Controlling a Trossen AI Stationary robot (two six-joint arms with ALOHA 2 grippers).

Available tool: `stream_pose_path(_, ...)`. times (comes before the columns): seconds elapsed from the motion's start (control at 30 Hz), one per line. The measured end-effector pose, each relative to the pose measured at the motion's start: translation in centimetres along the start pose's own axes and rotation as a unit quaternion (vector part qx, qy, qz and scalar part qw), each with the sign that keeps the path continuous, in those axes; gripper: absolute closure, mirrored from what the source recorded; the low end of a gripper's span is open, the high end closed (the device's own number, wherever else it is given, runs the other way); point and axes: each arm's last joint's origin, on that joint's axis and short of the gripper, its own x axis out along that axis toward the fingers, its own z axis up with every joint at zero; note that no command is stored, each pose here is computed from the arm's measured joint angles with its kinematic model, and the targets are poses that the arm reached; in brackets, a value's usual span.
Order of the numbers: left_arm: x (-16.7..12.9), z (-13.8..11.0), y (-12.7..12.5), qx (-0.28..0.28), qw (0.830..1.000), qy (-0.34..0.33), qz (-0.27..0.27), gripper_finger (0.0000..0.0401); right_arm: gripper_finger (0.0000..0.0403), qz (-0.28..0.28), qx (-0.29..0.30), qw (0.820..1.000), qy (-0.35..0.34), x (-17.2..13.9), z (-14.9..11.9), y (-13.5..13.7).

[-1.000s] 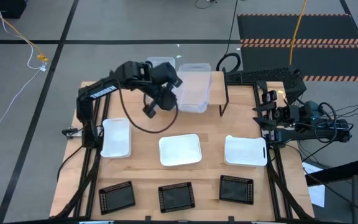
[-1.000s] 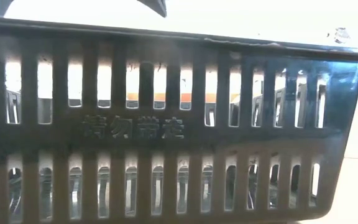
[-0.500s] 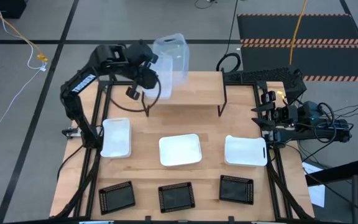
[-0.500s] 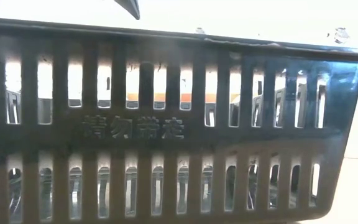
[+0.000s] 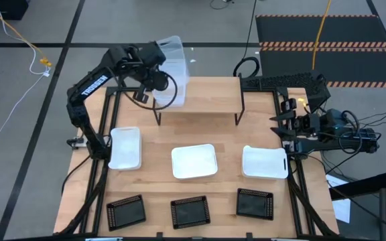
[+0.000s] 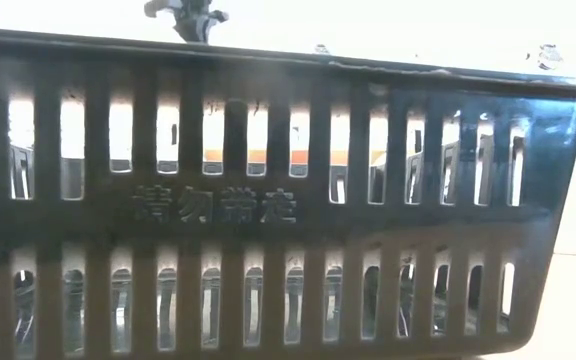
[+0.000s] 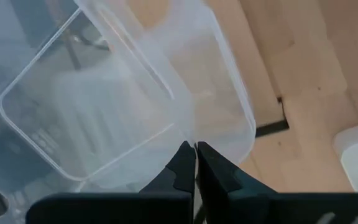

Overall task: Stack baskets on shelf by color
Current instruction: Stack the transparent bin on the transparent bins on the shelf, then put the middle white bin on the shelf

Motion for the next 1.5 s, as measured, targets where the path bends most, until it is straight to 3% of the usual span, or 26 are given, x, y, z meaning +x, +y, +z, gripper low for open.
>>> stream_pose_path(0.27, 1.9, 0.0, -0.4, -0.005, 0.999, 0.021, -0.032, 0.039, 0.0268, 0.001, 0.001, 1.0, 0.01, 0.0, -0.2, 0.0)
stream_pose_path(0.53, 0.9, 0.5, -1.3, -0.003, 1.0, 0.008, -0.024, 0.0389, 0.0268, 0.002, 0.002, 1.0, 0.018, 0.0, -0.3, 0.0)
stream_pose_path(0.9, -1.3, 0.1, -2.2, -0.092, 0.995, 0.013, 0.017, 0.0377, 0.0268, 0.002, 0.003, 1.0, 0.021, 0.0, -0.4, 0.1)
stream_pose_path(1.03, -1.2, -0.1, -2.0, -0.138, 0.989, 0.033, 0.036, 0.0351, 0.0268, 0.002, 0.005, 1.0, 0.021, 0.0, -0.4, 0.1)
stream_pose_path(1.33, -1.2, -0.1, -2.0, -0.14, 0.989, 0.034, 0.04, 0.026, 0.0268, 0.002, 0.007, 1.0, 0.021, 0.0, -0.4, 0.0)
stream_pose_path(1.5, -1.4, 1.0, -1.1, -0.181, 0.979, -0.018, 0.086, 0.0233, 0.0268, 0.001, 0.006, 1.0, 0.017, 0.0, -0.3, 0.0)
